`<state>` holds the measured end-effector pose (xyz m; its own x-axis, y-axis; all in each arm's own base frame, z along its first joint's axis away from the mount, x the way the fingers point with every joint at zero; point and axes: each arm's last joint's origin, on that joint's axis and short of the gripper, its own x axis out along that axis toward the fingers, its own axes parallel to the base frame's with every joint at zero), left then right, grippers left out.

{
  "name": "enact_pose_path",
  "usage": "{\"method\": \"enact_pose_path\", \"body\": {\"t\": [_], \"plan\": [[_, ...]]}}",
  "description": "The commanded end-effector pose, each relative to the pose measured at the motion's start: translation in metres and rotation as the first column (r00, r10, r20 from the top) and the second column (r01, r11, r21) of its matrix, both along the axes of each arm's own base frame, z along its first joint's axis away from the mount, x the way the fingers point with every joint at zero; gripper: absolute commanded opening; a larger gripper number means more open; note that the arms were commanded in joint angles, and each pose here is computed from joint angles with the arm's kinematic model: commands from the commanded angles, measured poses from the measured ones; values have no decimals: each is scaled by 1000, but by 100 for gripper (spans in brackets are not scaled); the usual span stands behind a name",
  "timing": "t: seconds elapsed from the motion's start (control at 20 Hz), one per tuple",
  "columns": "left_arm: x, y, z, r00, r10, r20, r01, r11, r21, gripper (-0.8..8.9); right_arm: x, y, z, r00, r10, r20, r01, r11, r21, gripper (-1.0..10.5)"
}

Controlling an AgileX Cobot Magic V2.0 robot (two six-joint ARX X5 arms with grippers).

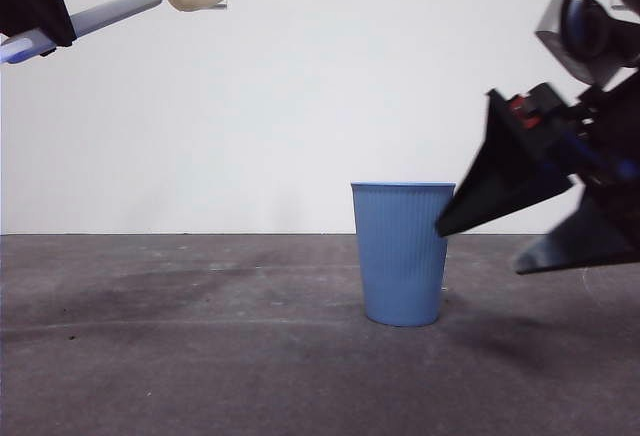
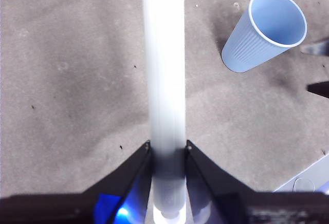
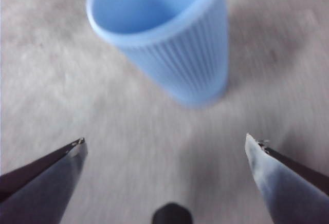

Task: Pick up the cup brush,pick up the cup,insert the brush into the cup,clean the cup,put the cup brush back,put the cup back to the fixed position on the table

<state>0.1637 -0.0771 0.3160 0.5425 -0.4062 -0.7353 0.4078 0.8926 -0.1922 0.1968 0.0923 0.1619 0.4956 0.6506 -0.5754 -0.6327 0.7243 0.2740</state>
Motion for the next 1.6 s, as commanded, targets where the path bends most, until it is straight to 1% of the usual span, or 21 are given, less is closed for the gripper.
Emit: {"method": "enact_pose_path", "body": {"t": [0.05,0.15,0.3,0.4,0.55,0.95,1.25,1.35,1.4,1.5,1.6], "plan": [[0,-1,0,1000,-20,13,20,1000,1,-8,4,6,-10,999,27,26,-26,999,-33,626],[0,-1,0,1000,-25,16,25,1000,5,-8,9,13,-18,998,48,45,-46,998,-35,626],[0,-1,0,999,-31,18,31,999,10,-8,15,19,-25,993,52,104,-45,997,-70,626],[0,-1,0,999,-34,16,34,999,15,-8,17,23,-24,988,57,141,-48,997,-65,627],[0,-1,0,999,-35,17,35,999,15,-8,19,25,-21,977,51,208,-35,996,-80,631],[0,-1,0,999,-40,20,39,999,17,-8,28,31,-36,972,51,230,-37,997,-61,631],[1,-1,1,999,-40,30,40,999,14,-8,35,36,-44,963,30,269,-26,999,-18,630],[1,-1,1,999,-40,33,40,999,12,-8,36,36,-46,963,23,267,-21,1000,-9,625],[1,-1,1,999,-40,33,40,999,12,-8,36,36,-46,964,18,264,-17,1000,-6,618],[1,-1,1,999,-40,35,40,999,12,-8,37,37,-44,957,13,289,-15,1000,5,507],[1,-1,1,999,-41,34,41,999,11,-8,38,37,-42,952,8,306,-14,1000,16,491]]}}
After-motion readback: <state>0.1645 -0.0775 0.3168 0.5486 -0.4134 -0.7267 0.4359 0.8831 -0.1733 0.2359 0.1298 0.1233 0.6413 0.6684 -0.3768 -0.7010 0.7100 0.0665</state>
